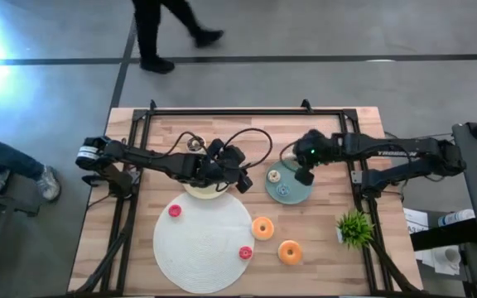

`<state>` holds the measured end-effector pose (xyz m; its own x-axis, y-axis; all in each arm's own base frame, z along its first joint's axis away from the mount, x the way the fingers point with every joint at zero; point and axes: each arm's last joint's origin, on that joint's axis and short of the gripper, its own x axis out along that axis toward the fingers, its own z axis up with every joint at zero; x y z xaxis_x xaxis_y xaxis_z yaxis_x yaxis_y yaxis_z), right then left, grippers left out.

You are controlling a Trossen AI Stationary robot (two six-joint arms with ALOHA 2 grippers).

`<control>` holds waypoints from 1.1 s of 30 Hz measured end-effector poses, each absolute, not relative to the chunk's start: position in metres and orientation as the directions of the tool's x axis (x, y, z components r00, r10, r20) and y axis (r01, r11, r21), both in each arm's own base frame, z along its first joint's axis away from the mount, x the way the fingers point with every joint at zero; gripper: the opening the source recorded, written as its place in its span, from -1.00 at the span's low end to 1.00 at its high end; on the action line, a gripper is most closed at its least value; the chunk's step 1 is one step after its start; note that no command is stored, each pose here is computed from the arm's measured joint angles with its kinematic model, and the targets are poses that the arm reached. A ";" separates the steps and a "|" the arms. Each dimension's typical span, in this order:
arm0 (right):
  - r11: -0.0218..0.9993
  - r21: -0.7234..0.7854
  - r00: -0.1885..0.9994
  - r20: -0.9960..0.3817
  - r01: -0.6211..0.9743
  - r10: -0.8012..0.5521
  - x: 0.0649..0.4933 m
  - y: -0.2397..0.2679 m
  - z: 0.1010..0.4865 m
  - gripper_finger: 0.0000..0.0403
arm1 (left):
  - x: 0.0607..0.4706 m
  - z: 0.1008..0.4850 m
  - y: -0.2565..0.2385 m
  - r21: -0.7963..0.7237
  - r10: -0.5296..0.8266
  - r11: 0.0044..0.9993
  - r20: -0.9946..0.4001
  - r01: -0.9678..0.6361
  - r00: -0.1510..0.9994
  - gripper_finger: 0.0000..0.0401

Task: Pick & Place donuts
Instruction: Put the yellow donut on the blue plate

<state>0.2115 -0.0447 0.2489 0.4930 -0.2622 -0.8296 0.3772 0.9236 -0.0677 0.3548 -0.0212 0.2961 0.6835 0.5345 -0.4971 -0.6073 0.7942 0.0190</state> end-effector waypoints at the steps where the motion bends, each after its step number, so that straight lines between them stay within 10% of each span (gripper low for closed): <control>1: 0.923 -0.077 0.473 -0.841 0.376 -0.263 0.213 -0.044 0.242 -0.93 | 0.355 0.296 -0.021 0.018 0.535 0.794 -0.496 -0.608 0.684 -0.16; 23: 0.897 -0.301 0.117 -0.928 0.323 -0.353 0.258 -0.057 0.152 -0.93 | 0.350 0.293 -0.032 0.043 0.527 0.802 -0.522 -0.596 0.671 -0.16; 33: 0.930 -0.229 0.164 -0.945 0.289 -0.284 0.266 -0.052 0.160 -0.34 | 0.349 0.292 -0.032 0.071 0.537 0.799 -0.532 -0.597 0.655 -0.16</control>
<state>0.2657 -0.0522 0.1595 0.1640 -0.2838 -0.9448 0.2886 0.9296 -0.2291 0.3489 -0.0317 0.2919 0.6550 0.5369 -0.5317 -0.5974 0.7988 0.0707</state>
